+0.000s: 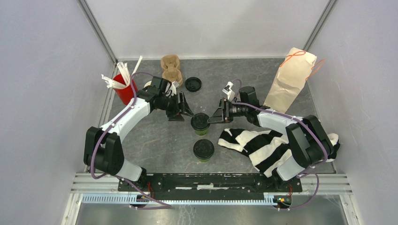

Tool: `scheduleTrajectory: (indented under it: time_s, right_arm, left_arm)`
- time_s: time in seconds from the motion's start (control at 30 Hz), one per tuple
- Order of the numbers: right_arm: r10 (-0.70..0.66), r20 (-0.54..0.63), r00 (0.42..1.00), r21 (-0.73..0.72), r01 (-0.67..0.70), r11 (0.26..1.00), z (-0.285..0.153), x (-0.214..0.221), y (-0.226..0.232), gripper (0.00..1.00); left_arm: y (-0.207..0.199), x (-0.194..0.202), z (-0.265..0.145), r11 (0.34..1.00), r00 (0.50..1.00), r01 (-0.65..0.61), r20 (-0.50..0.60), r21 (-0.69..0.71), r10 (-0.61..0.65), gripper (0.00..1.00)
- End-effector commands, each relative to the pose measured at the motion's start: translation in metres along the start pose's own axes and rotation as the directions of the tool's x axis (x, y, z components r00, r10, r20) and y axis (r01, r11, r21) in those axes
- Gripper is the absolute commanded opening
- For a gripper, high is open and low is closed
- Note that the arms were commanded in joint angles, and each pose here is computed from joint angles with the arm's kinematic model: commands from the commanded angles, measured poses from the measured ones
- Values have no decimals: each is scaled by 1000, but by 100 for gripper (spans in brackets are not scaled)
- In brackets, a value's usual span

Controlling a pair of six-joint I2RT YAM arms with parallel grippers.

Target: Pack the takeout coffee

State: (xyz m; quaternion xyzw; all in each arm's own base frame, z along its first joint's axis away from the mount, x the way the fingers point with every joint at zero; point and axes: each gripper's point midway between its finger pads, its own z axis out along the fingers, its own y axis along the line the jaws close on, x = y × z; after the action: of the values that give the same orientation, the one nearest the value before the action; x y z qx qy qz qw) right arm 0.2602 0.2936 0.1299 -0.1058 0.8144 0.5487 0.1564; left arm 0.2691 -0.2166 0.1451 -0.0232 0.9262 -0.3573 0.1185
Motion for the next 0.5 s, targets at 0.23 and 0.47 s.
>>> scheduleTrajectory:
  time_s: [0.23,0.47]
  right_arm:
    - [-65,4,998,19,65,998,13,-27,0,44]
    - [-65,9,998,38,65,997,21,-40,-8,43]
  left_arm:
    - [-18,-10,32,996,998,-36,-54,82,40,53]
    - [-19,15,25,998,997,-25,-68,58,29,45]
